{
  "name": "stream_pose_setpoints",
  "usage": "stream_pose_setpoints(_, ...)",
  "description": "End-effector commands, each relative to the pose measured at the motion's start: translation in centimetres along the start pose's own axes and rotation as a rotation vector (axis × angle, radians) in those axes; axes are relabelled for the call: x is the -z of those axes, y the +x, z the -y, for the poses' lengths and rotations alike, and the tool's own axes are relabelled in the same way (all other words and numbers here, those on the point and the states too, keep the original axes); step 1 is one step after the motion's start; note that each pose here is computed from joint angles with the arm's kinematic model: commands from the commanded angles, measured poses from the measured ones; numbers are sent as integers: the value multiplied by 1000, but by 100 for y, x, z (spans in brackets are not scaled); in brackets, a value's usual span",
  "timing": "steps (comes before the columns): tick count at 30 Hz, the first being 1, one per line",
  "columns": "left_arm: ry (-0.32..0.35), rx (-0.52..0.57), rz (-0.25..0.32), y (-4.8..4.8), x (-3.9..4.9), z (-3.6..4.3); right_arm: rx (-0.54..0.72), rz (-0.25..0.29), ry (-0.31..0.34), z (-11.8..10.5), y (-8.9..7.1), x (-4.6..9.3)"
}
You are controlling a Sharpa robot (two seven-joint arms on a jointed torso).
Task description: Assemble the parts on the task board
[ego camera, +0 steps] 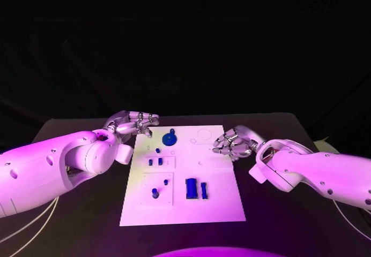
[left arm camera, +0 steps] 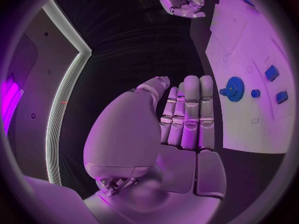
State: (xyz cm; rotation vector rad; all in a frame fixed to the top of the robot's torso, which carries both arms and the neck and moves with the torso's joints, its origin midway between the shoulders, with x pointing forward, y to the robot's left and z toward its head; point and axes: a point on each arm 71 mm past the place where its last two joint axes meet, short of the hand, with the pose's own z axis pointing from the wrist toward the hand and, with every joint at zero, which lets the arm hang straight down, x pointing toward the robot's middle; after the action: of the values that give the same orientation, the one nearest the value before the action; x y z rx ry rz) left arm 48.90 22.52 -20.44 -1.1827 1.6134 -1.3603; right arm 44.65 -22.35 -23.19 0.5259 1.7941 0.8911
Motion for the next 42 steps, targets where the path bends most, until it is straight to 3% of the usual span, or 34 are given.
stream_pose_setpoints(1,32,62,40,-43,-64,-6,-339,13,-64,-4,-107,-155)
stream_pose_setpoints(9,57,128,82,-93,-211,-62,-492,113,-93,32,-292,-534)
stream_pose_setpoints(14,83,151,147,-103,-265,-104,-546,127,-118,21,-316,-694)
stream_pose_setpoints(19,104,151,181,-68,-301,-135,-568,132,-133,12,-330,-766)
stream_pose_setpoints(20,50,126,122,-54,-293,-154,-487,152,-77,44,-325,-750)
stream_pose_setpoints(25,62,118,140,-17,-266,-167,-511,173,-84,20,-276,-710)
stream_pose_setpoints(31,103,86,198,109,-167,-204,-583,244,-99,-65,-125,-565)
stream_pose_setpoints(37,164,36,277,284,-6,-233,-661,336,-100,-184,42,-347)
stream_pose_setpoints(42,194,11,311,364,75,-238,-688,372,-94,-236,101,-250)
